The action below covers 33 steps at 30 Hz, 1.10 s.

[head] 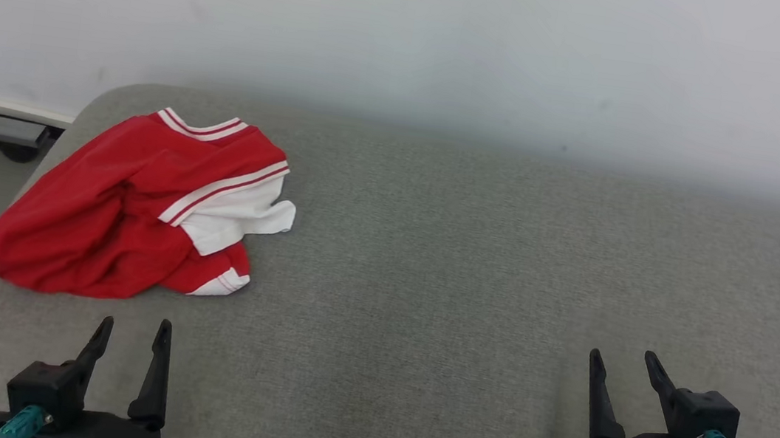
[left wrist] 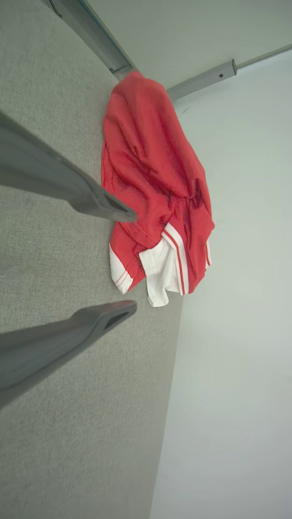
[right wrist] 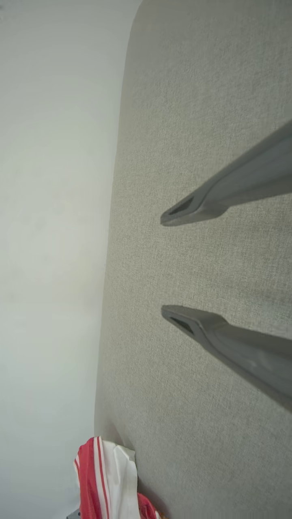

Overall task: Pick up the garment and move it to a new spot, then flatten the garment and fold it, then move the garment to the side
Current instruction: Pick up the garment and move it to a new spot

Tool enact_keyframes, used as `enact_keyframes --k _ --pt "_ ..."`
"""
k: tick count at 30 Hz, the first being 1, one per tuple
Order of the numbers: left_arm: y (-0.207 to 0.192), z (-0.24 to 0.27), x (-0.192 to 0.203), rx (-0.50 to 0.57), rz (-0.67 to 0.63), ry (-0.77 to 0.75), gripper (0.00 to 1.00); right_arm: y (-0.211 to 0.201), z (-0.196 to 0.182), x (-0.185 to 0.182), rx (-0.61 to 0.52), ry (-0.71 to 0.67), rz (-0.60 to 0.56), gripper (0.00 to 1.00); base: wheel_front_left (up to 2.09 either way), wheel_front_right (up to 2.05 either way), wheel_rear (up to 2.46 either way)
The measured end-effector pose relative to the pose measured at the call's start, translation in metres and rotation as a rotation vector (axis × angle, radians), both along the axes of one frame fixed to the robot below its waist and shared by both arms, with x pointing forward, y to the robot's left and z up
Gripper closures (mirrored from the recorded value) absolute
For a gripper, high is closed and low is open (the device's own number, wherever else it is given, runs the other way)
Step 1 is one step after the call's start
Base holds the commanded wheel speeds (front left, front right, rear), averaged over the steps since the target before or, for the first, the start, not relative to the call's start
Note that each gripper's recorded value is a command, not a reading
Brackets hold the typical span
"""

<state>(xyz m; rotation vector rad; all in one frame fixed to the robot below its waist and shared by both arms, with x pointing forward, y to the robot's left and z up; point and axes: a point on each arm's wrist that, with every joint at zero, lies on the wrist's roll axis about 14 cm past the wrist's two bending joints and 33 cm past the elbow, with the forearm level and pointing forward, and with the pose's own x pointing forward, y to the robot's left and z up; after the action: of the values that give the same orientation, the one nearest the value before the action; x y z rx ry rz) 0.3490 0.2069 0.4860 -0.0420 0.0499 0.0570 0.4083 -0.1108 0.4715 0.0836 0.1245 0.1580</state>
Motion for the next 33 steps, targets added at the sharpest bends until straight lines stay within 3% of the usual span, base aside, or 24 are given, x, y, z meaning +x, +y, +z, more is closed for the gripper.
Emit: enact_keyframes --k 22,28,33 --pt "0.077 -0.006 -0.067 -0.026 0.280 0.022 0.00 0.114 -0.001 0.014 0.010 0.016 0.295 0.00 0.00 0.00 0.00" --pt "0.067 -0.017 -0.059 -0.043 0.232 0.069 0.00 0.111 -0.006 0.016 0.009 0.030 0.291 0.00 0.00 0.00 0.00" --pt "0.065 0.001 -0.020 -0.018 0.159 0.074 0.00 0.106 -0.008 0.021 -0.001 0.032 0.290 0.00 0.00 0.00 0.00"
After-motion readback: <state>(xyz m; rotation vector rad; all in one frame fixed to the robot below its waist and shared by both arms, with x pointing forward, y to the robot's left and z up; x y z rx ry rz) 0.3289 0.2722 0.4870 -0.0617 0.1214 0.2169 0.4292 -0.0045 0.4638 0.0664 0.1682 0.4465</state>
